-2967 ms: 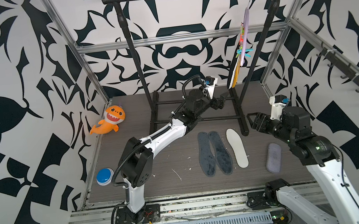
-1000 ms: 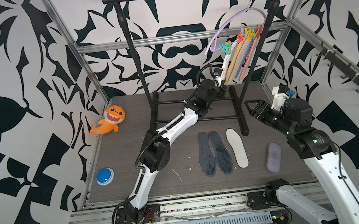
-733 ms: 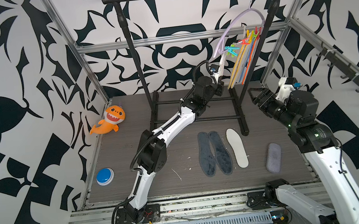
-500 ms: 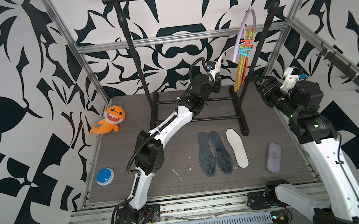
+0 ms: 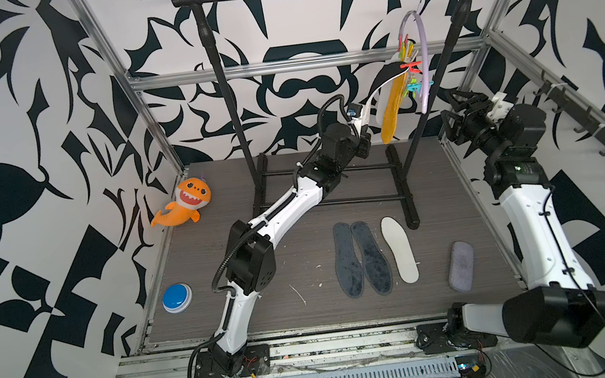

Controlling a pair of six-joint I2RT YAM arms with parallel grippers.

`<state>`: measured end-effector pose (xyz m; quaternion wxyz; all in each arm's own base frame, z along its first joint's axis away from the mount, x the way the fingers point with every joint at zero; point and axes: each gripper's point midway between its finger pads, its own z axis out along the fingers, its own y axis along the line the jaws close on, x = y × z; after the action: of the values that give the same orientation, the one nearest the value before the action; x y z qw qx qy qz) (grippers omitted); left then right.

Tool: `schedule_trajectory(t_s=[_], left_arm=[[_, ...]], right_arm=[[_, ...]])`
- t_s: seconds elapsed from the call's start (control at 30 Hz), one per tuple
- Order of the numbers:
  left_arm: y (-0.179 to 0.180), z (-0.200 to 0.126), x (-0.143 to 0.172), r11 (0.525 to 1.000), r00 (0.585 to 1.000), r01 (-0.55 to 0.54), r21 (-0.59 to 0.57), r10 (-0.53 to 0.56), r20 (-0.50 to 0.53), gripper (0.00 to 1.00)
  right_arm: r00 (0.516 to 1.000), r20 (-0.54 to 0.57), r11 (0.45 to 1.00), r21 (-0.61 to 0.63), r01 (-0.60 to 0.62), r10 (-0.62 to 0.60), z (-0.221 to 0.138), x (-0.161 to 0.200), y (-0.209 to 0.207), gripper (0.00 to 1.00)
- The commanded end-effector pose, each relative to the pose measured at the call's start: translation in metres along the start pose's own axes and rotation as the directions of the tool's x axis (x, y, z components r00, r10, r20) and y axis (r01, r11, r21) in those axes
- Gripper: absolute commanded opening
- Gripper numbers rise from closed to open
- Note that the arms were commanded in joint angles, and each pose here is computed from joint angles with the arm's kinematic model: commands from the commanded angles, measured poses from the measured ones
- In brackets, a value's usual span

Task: Take the shoe insoles off the hanger
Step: Remove the insole from the hanger.

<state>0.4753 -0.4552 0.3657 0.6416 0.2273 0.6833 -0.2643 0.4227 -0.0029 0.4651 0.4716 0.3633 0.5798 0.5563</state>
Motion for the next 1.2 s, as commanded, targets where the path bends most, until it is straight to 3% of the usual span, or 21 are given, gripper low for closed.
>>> schedule_trajectory(t_s=[0.0,0.67,1.17], left_arm=[[0.001,-0.007,-0.032,1.000,0.998,0.012,0.011,-0.013,0.053,0.00],[0.004,0.002,-0.038,1.000,0.998,0.020,0.012,-0.021,0.055,0.00],[0.002,0.003,-0.036,0.999,0.998,0.024,0.022,-0.025,0.052,0.00]], right_arm=[[0.999,-0.032,0.985,-0.172,0.029,-0.035,-0.007,0.004,0.064,0.67],[0.998,-0.059,0.976,-0.218,0.010,-0.024,0.018,0.010,0.086,0.72],[0.995,-0.100,0.970,-0.241,-0.015,-0.010,0.041,0.030,0.095,0.60]])
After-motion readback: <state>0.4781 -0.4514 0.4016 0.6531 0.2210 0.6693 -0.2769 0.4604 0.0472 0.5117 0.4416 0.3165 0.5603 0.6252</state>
